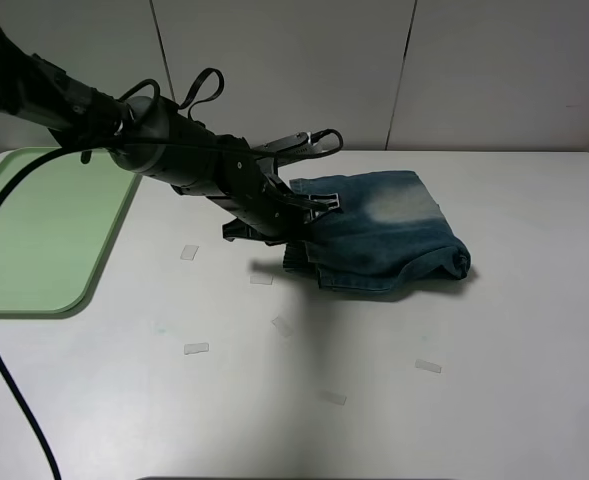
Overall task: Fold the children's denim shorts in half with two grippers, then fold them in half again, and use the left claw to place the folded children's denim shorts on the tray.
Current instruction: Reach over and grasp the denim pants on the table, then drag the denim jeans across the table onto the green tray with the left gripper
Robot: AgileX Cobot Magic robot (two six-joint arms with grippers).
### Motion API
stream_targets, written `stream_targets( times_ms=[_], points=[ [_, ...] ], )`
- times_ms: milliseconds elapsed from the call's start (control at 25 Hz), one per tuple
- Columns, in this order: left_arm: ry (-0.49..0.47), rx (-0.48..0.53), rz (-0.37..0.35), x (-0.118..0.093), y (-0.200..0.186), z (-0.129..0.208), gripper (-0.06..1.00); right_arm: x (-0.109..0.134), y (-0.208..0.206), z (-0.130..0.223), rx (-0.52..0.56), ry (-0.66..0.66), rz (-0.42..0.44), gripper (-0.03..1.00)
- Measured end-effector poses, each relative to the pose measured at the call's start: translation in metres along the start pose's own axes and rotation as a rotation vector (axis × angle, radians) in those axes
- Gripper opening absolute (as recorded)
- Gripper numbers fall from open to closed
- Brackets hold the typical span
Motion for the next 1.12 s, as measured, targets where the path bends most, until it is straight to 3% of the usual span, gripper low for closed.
stream_targets(
  times_ms=[320, 560, 720, 1120],
  points=[
    [0.029, 0.030, -0.003, -0.001, -0.016, -0.007, 0.14, 0.000, 0.000, 0.000, 0.000, 0.000, 0.000, 0.69],
    [0.056, 0.072, -0.037, 0.014, -0.044, -0.024, 0.13, 0.000, 0.000, 0.000, 0.000, 0.000, 0.000, 0.69],
    [0.136, 0.115, -0.102, 0.038, -0.070, -0.038, 0.13, 0.000, 0.000, 0.000, 0.000, 0.000, 0.000, 0.69],
    [0.234, 0.166, -0.266, 0.095, -0.128, -0.067, 0.13, 0.000, 0.000, 0.000, 0.000, 0.000, 0.000, 0.69]
  ],
)
Point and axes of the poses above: a point on each arm's last joint axis where the gripper is mounted, y pointing out along that axis toward the gripper, x along the wrist's bending axis when the last joint is at zero, z = x × y, the point moved 10 cm from there along y, pointing out along that axis toward the gripper, and after that the axes turned 1 degree about y, right-handed, at the moved point
